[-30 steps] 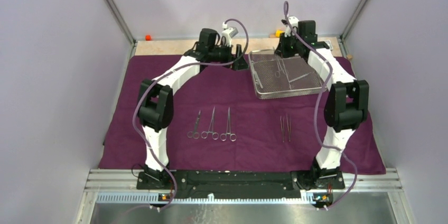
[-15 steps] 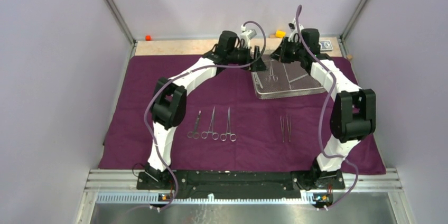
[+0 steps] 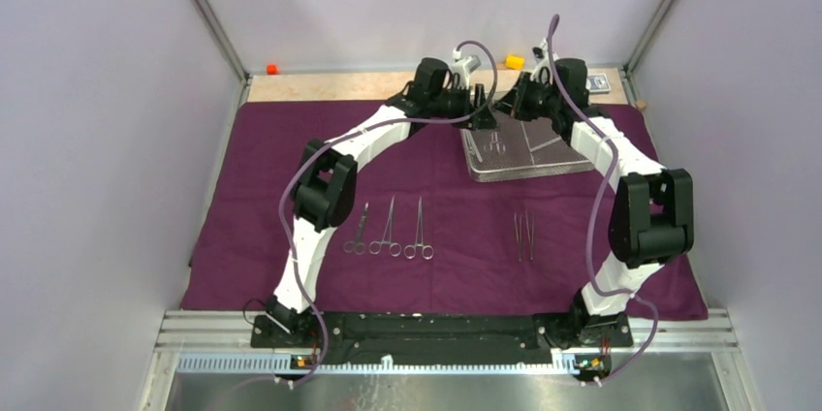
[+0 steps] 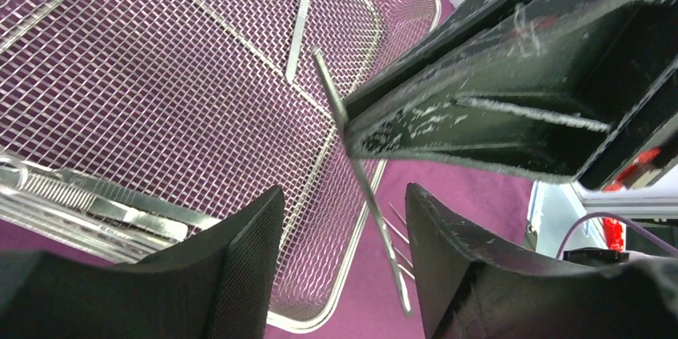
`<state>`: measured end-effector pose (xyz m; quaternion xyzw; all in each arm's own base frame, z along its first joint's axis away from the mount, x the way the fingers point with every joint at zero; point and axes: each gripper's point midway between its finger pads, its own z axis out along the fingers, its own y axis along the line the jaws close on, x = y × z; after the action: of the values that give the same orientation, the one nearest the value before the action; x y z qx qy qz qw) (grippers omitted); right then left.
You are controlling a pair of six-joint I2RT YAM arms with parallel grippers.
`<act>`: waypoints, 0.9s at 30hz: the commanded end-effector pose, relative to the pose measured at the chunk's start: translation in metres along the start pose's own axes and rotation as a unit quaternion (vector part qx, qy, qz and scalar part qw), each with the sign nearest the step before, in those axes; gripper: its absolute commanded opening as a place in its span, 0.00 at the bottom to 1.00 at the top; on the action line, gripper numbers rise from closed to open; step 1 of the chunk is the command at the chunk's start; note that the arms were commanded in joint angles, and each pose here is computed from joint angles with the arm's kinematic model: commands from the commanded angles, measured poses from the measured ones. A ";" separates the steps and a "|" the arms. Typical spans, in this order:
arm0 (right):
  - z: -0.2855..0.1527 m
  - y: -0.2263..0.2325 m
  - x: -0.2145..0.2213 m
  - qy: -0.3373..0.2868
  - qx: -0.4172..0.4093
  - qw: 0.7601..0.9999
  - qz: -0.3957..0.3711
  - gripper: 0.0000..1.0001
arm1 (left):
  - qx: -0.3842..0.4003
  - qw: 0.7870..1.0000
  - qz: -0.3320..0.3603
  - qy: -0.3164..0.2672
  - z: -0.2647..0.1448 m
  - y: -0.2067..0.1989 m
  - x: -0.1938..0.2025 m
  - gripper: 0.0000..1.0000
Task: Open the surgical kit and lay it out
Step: Place the medical item in the surgical kit.
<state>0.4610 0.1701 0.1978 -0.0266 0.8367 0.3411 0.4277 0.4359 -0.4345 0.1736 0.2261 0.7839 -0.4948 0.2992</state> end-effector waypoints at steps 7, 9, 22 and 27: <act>-0.010 0.024 -0.022 -0.047 -0.021 0.998 -0.020 0.00 | 0.035 0.999 -0.010 -0.008 0.017 -0.022 -0.009 0.49; -0.010 0.024 -0.022 -0.048 -0.021 0.998 -0.020 0.00 | 0.034 0.999 -0.015 -0.007 0.019 -0.022 -0.007 0.46; -0.010 0.020 -0.019 -0.045 -0.012 0.999 -0.029 0.00 | 0.025 1.000 -0.012 -0.009 0.017 -0.021 -0.009 0.49; -0.009 0.018 -0.016 -0.041 -0.010 0.999 -0.030 0.00 | 0.023 1.000 -0.006 -0.013 0.015 -0.023 -0.013 0.45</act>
<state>0.4619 0.1715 0.1964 -0.0221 0.8340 0.3365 0.4368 0.4273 -0.4547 0.1612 0.2100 0.7902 -0.5104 0.2664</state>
